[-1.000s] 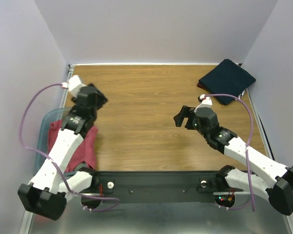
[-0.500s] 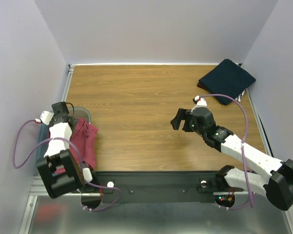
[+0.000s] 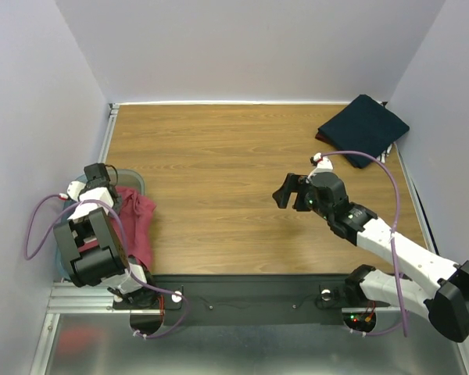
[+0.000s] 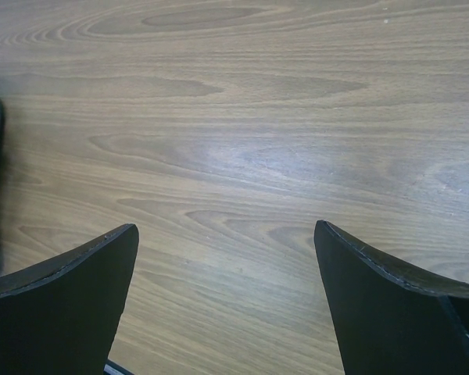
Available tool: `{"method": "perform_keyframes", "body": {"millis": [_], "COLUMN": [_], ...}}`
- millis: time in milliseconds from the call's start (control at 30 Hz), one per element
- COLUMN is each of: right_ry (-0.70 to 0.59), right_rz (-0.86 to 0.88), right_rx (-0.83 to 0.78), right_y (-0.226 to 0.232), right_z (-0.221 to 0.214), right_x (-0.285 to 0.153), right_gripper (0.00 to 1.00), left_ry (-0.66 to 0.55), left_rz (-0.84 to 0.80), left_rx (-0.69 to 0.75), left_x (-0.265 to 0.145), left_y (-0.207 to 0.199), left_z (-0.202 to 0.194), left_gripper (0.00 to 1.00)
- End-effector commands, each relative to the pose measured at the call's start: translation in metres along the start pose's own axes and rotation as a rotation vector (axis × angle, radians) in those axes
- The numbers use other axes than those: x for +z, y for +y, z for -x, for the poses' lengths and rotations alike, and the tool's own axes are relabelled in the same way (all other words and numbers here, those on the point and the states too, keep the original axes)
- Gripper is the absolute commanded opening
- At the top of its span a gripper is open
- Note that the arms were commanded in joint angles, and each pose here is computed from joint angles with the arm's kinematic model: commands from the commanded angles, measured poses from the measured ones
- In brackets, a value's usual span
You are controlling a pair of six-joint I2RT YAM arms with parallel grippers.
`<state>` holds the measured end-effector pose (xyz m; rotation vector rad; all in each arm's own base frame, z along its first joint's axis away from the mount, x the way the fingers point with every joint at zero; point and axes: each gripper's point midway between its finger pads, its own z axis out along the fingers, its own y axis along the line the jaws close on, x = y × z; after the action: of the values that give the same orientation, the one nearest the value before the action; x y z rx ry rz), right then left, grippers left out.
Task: Fold and stack the tank tops
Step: Grab the tank top from the pile, then move the tank top to the center of the board
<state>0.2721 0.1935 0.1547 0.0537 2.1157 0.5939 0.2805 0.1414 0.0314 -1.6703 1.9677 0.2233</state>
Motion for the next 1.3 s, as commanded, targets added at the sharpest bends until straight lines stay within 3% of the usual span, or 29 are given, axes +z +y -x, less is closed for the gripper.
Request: {"method": "perform_keyframes", "body": {"millis": [0,200,400,533,667,767,900,933,1000,1033,1067,1167,1267], "right_ry": [-0.021,-0.016,-0.038,-0.114,-0.212,-0.281,-0.328,-0.335,-0.324,-0.306,-0.294,-0.239,-0.146], "right_rz": [0.049,0.079,0.088,0.064,0.020,-0.030,-0.073,-0.083,-0.097,-0.112,-0.122,-0.153,-0.150], "right_rx": [0.000,-0.004,-0.009,-0.005,0.013,0.027,0.042,0.046,0.057,0.057,0.058,0.063,0.055], "right_y": [0.014,0.025,0.033,0.036,0.033,0.026,0.017,0.014,0.009,0.003,-0.001,-0.014,-0.019], "right_z": [0.012,0.018,0.032,0.058,0.087,0.105,0.114,0.114,0.108,0.099,0.092,0.067,0.038], "right_x": [-0.003,-0.001,0.000,-0.007,-0.020,-0.032,-0.042,-0.044,-0.042,-0.039,-0.037,-0.026,-0.011], "right_gripper": [1.00,1.00,1.00,1.00,1.00,1.00,1.00,1.00,1.00,1.00,1.00,1.00,1.00], "left_ry": [-0.026,-0.208,-0.369,-0.381,-0.311,-0.241,-0.133,-0.080,0.013,0.076,0.113,0.194,0.192], "left_rz": [-0.027,-0.321,-0.718,-1.002,-1.207,-1.282,-1.339,-1.303,-1.324,-1.257,-1.239,-1.180,-1.150], "left_rx": [0.016,0.035,0.083,0.178,0.275,0.339,0.391,0.445,0.442,0.511,0.522,0.544,0.540], "left_x": [-0.009,-0.106,-0.256,-0.372,-0.448,-0.477,-0.475,-0.445,-0.425,-0.377,-0.357,-0.301,-0.277], "left_y": [-0.008,-0.069,-0.130,-0.176,-0.200,-0.204,-0.199,-0.190,-0.182,-0.161,-0.152,-0.122,-0.104], "left_z": [0.016,0.089,0.133,0.106,0.052,0.007,-0.055,-0.085,-0.123,-0.160,-0.177,-0.215,-0.220], "left_gripper": [0.00,0.00,0.00,0.00,0.00,0.00,0.00,0.00,0.11,0.17,0.29,0.43,0.51]}}
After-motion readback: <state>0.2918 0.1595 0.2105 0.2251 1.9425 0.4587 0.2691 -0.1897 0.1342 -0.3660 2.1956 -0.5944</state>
